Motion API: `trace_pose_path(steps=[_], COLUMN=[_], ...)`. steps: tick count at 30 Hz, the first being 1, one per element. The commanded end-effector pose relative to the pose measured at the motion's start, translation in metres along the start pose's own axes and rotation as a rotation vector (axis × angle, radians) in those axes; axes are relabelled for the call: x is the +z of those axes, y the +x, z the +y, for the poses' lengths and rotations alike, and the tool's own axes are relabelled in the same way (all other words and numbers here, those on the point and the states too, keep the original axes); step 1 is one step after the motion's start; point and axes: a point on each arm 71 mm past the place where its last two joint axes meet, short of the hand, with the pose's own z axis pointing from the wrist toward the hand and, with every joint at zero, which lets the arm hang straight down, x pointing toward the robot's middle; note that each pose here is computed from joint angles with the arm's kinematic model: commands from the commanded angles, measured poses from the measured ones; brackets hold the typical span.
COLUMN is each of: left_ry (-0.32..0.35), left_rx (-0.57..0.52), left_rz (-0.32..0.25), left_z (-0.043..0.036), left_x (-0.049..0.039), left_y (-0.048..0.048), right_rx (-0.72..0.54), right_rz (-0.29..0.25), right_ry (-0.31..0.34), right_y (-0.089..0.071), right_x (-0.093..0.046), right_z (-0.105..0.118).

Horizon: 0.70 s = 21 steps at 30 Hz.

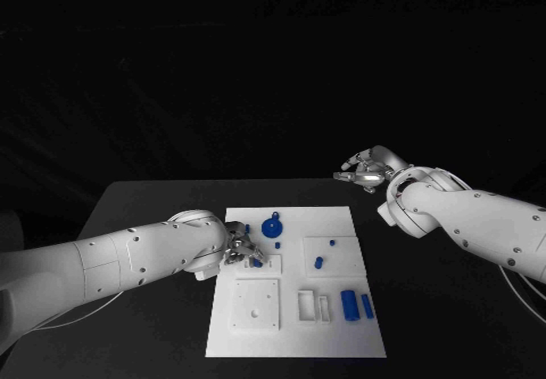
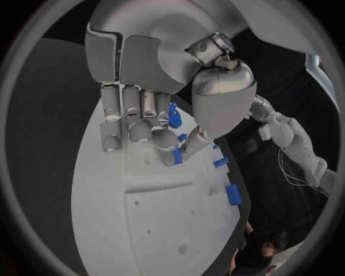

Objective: Assemble the parts on the task board

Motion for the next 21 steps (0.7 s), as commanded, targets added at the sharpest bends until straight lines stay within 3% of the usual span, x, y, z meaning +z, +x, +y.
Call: trace_pose_path(steps=[1,21], left_ry=[0.002,0.005], left_rx=[-0.007,-0.017], left_rz=[-0.003,-0.013], left_z=[-0.0007,-0.001], left_x=[0.0001,0.0003], left_y=[-0.0001,-0.0011], right_rx=[-0.004,-0.004], right_rz=[0.011,0.011], right_ry=[-0.011,-0.012], right_y=[0.0011,0.0013], right_x=[-0.0001,-0.0001], right_z=[0.0012,0.0015])
